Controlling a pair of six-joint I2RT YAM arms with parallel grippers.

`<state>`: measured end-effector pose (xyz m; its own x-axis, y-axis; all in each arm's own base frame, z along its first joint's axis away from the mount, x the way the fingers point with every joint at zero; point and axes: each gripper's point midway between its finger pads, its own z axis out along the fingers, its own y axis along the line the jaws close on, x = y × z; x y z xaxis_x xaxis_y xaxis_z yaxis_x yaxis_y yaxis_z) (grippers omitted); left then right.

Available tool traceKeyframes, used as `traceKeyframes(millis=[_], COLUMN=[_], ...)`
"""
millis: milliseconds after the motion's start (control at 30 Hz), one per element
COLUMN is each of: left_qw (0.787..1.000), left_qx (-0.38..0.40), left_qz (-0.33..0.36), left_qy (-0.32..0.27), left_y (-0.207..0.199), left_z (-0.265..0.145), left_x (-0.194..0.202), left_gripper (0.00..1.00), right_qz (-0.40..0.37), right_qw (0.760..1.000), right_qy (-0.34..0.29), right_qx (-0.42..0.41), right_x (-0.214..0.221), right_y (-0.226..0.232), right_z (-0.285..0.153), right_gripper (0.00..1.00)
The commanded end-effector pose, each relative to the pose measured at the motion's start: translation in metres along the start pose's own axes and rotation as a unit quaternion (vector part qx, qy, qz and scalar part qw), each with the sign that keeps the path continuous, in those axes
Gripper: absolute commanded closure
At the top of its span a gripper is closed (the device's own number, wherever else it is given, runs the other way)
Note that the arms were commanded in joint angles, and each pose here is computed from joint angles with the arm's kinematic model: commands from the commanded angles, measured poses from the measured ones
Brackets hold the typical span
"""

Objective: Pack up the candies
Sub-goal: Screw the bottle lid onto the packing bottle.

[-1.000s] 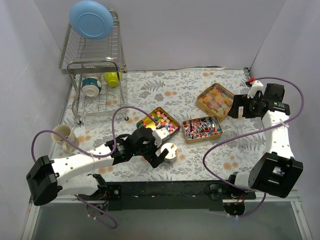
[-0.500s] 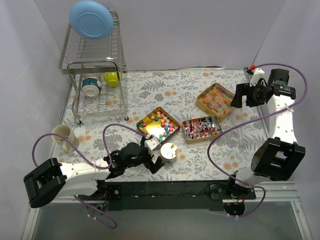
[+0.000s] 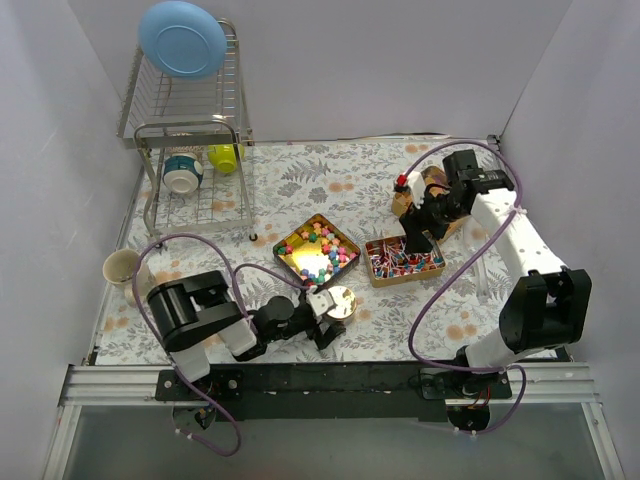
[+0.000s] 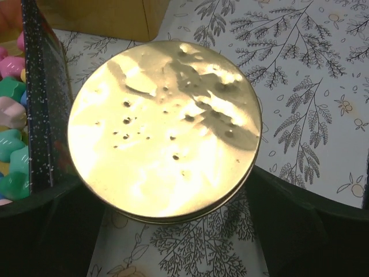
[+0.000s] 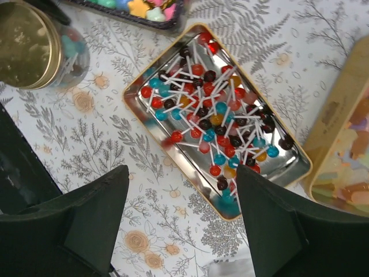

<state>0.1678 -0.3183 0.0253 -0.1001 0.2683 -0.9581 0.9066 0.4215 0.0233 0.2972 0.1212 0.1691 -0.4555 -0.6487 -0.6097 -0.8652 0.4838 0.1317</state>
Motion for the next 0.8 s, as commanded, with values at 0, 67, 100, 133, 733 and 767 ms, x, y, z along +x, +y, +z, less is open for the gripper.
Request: traceKeyframes(millis=[0, 67, 100, 133, 733, 767], left_qw=[0.996, 0.996, 0.996, 0.996, 0.999, 0.999], left_qx=[0.006, 0.008, 0.011, 0.016, 0.034, 0.029], left_qz=[0.043, 0.040, 0.040, 0.041, 0.016, 0.012], left_qy=[-0.076, -0.075, -0.077, -0.079, -0.007, -0.005], left_y=[-0.004, -0.005, -0.006, -0.007, -0.016, -0.015], left_z=[0.015, 0.021, 0.022, 0.023, 0.022, 0.023], left_x=[-0.025, -0.021, -0.021, -0.021, 0.019, 0.020], left_gripper=[0.03, 0.03, 0.04, 0.05, 1.00, 1.00], right_qz=[-0.075, -0.112, -0.129, -0.155, -0.301, -0.302], right_qw=[0.995, 0.989, 0.986, 0.981, 0.919, 0.918], right_qy=[0.014, 0.020, 0.021, 0.021, 0.005, 0.007], right_qx=[-0.065, -0.094, -0.102, -0.112, -0.253, -0.258], right_x=[0.005, 0.002, 0.002, 0.001, -0.004, -0.003], right_y=[0.032, 0.051, 0.057, 0.063, 0.163, 0.165], right_z=[0.012, 0.021, 0.024, 0.027, 0.099, 0.101], right_gripper=[0.18, 0.18, 0.16, 0.16, 0.09, 0.09])
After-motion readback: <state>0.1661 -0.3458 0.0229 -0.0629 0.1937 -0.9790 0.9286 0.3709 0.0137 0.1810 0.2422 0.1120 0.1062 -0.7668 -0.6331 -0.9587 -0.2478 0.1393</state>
